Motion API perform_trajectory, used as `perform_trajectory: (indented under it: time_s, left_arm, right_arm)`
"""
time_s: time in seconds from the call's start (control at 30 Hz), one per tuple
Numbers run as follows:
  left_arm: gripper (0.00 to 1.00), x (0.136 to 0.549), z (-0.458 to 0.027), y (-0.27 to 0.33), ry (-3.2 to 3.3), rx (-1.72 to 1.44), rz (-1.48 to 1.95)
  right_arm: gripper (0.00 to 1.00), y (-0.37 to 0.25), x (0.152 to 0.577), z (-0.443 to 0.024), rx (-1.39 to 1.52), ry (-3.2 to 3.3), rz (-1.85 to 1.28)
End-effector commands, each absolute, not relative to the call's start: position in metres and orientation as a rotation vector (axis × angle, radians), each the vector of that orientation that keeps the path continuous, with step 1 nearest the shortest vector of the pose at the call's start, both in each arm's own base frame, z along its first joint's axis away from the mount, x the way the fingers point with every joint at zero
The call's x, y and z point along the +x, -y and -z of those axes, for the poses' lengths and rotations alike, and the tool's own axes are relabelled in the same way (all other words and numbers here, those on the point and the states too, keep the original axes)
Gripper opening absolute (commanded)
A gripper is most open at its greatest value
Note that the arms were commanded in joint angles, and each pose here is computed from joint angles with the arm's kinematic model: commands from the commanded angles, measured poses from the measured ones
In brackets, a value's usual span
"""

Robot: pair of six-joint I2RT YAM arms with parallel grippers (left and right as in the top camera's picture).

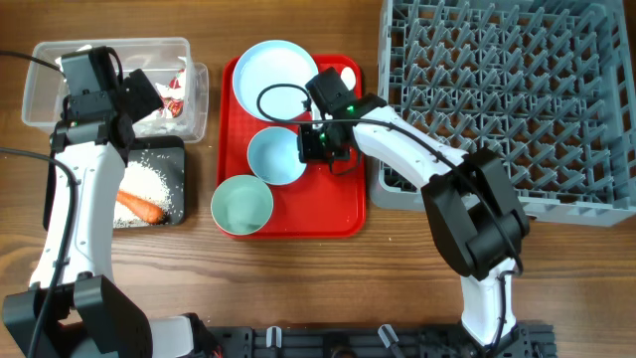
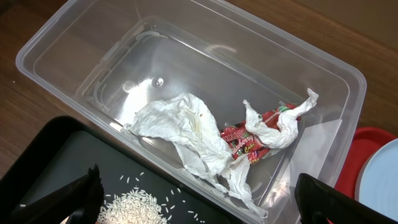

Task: Sort waste into correct bins and load items into the dishwasher rack
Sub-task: 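Grasp the light-blue bowl with the right gripper and lift it, then place the light-blue bowl upside down in the dish rack's back corner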

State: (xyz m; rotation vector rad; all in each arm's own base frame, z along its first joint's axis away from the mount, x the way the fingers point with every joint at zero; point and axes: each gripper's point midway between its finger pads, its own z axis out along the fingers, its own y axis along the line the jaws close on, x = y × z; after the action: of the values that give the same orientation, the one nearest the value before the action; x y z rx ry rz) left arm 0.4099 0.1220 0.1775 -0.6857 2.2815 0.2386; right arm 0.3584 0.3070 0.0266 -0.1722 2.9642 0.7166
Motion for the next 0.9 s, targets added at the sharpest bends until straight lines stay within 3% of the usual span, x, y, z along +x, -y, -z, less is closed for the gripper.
perform_trajectory:
  time_s: [0.0, 0.13, 0.27, 0.4, 0.6, 0.87]
  left_arm:
    - [1.00, 0.412, -0.182, -0.127, -2.271, -0.679, -0.265]
    - [1.00, 0.412, -0.182, -0.127, -2.271, -0.679, -0.265]
    - [1.00, 0.412, -0.182, -0.127, -2.271, -0.679, -0.265]
    - [1.00, 0.412, -0.182, -0.127, -2.271, -0.679, -0.265]
    - [1.00, 0.412, -0.182, -0.127, -2.271, -0.679, -0.265]
    - [1.00, 0.412, -0.182, -0.127, -2.271, -0.679, -0.265]
  right_arm:
    - [0.04, -0.279, 0.377, -0.069, -0.127, -2.851, -0.555]
    - [0.04, -0.232, 0.393, -0.149, -0.055, -2.646, -0.342]
    - [0.04, -0.140, 0.413, -0.253, 0.206, -2.244, 0.112]
    - [0.04, -0.074, 0.432, -0.306, 0.409, -1.908, 0.512]
    - [0.04, -0.020, 0.519, -0.299, 0.450, -1.660, 0.827]
    - [0.04, -0.014, 0.563, -0.240, 0.272, -1.625, 1.079]
